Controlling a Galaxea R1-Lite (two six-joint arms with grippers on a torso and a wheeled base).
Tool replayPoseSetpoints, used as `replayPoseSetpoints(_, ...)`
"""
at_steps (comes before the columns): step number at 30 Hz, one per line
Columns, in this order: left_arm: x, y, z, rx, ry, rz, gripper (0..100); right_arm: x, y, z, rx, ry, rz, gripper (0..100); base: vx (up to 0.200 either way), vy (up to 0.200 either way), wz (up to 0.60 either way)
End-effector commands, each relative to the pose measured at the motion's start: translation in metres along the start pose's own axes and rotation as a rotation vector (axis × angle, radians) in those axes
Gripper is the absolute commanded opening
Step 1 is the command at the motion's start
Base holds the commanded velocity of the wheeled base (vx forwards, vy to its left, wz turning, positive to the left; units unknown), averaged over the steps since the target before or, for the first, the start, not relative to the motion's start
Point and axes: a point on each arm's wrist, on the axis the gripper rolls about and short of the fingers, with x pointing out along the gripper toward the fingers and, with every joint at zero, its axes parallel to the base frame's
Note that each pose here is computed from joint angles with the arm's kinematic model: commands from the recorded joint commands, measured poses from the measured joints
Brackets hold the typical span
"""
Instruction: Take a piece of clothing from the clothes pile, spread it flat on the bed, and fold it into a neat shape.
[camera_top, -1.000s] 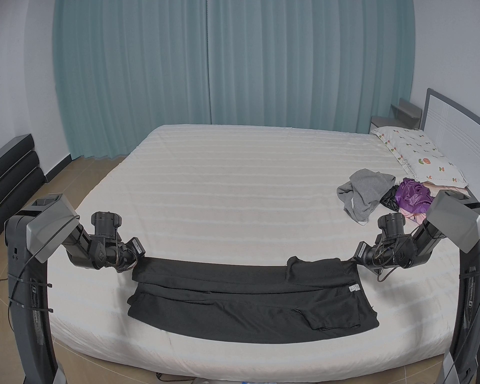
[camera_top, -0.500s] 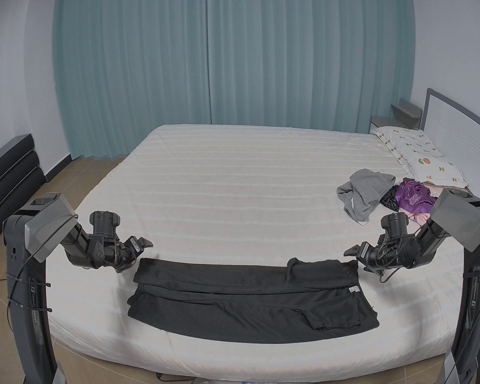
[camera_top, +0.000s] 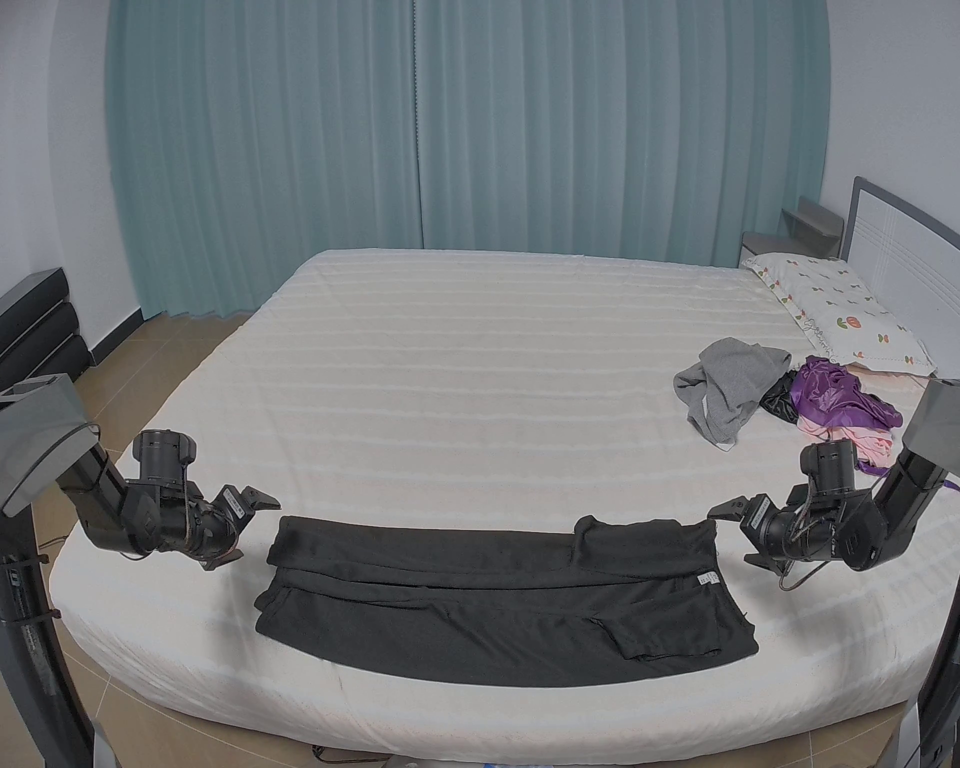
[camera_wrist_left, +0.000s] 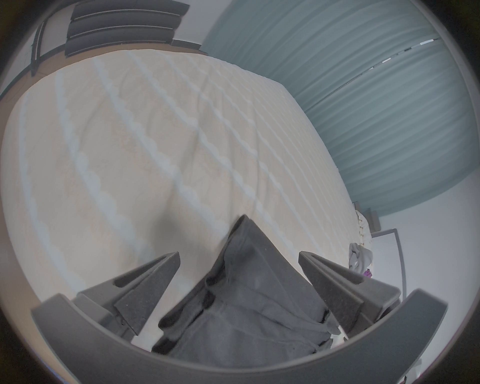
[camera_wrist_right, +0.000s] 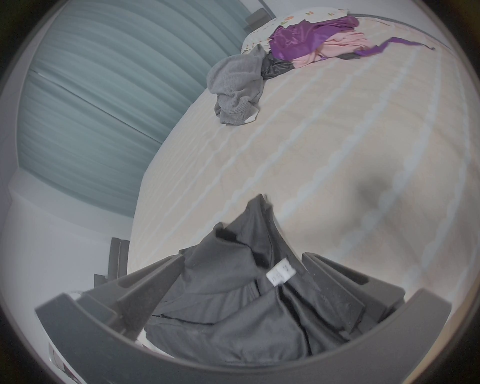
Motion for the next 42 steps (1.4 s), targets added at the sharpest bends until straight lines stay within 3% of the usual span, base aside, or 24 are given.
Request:
replayPoseSetpoints(1, -0.036, -0.003, -0.016, -0.037, -0.025, -0.047, 100, -0.031, 0.000, -0.013, 0.047, -0.022, 0.034, 100, 0.000, 0.000, 0.00)
replayPoseSetpoints(8, -0.035, 0.003, -0.035, -0.043, -0.008, -0.046, 100, -0.040, -0.010, -0.029, 0.077, 0.031, 0.092, 100, 0.000, 0.000, 0.00)
replayPoseSetpoints(15, -0.037, 0.012, -0.055, -0.035, 0.035, 0.002, 100, -0.043, -0.018, -0.037, 0.083, 0.051, 0.082, 100, -0.200, 0.000, 0.00)
replayPoseSetpoints(22, -0.023, 0.019, -0.068, -0.010, 0.000, 0.064, 100, -0.043, -0.021, -0.041, 0.086, 0.066, 0.066, 100, -0.057, 0.000, 0.00)
replayPoseSetpoints(27, -0.005, 0.026, -0.090, 0.113, -0.064, 0.151, 100, -0.038, -0.025, -0.043, 0.086, 0.065, 0.058, 100, 0.000, 0.000, 0.00)
replayPoseSetpoints(41, 0.018, 0.015, -0.092, 0.163, -0.127, 0.125, 100, -0.036, -0.023, -0.057, 0.047, 0.070, 0.084, 100, 0.000, 0.000, 0.00)
replayPoseSetpoints(42, 0.020, 0.015, -0.092, 0.165, -0.128, 0.125, 0, -0.037, -0.022, -0.058, 0.044, 0.071, 0.083, 100, 0.000, 0.000, 0.00)
